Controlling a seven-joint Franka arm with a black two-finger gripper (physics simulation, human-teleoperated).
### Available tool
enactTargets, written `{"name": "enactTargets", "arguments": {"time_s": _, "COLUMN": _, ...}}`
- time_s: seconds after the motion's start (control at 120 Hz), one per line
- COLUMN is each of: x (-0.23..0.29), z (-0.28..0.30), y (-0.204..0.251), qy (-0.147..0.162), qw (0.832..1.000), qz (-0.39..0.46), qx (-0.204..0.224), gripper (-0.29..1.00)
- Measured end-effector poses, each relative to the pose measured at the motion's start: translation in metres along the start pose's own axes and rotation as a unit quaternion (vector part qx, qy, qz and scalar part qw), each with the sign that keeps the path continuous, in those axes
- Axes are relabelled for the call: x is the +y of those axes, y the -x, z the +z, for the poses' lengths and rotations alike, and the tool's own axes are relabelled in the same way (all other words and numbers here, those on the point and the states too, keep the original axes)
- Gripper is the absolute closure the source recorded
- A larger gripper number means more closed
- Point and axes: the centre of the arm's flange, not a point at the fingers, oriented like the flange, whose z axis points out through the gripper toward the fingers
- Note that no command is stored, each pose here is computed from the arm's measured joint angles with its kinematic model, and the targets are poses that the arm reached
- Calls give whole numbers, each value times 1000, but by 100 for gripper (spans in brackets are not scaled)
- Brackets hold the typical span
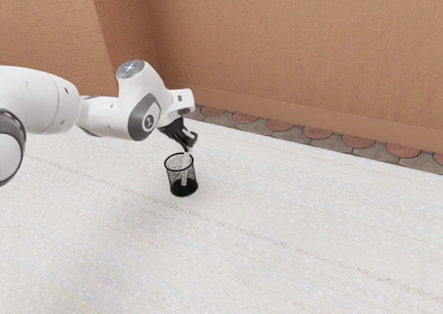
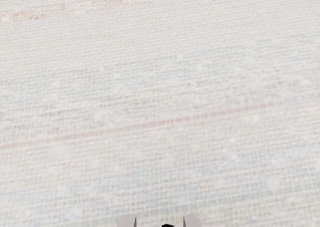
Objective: Take the marker out of the pen holder and place it to the left of the pen holder.
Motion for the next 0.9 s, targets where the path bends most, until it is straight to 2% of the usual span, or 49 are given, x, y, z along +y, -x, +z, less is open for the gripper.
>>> {"name": "enactTargets", "arguments": {"time_s": 0.35, "x": -2, "z": -8, "y": 5, "qy": -2, "qw": 1000, "qz": 4, "qx": -3, "gripper": 69}}
{"name": "enactTargets", "arguments": {"time_s": 0.733, "x": 13, "z": -148, "y": 9, "qy": -18, "qw": 998, "qz": 13, "qx": 52, "gripper": 70}}
{"name": "enactTargets", "arguments": {"time_s": 0.808, "x": 4, "z": -152, "y": 13, "qy": -19, "qw": 999, "qz": 6, "qx": 39, "gripper": 70}}
{"name": "enactTargets", "arguments": {"time_s": 0.9, "x": -26, "z": -141, "y": 28, "qy": -19, "qw": 1000, "qz": -20, "qx": -5, "gripper": 70}}
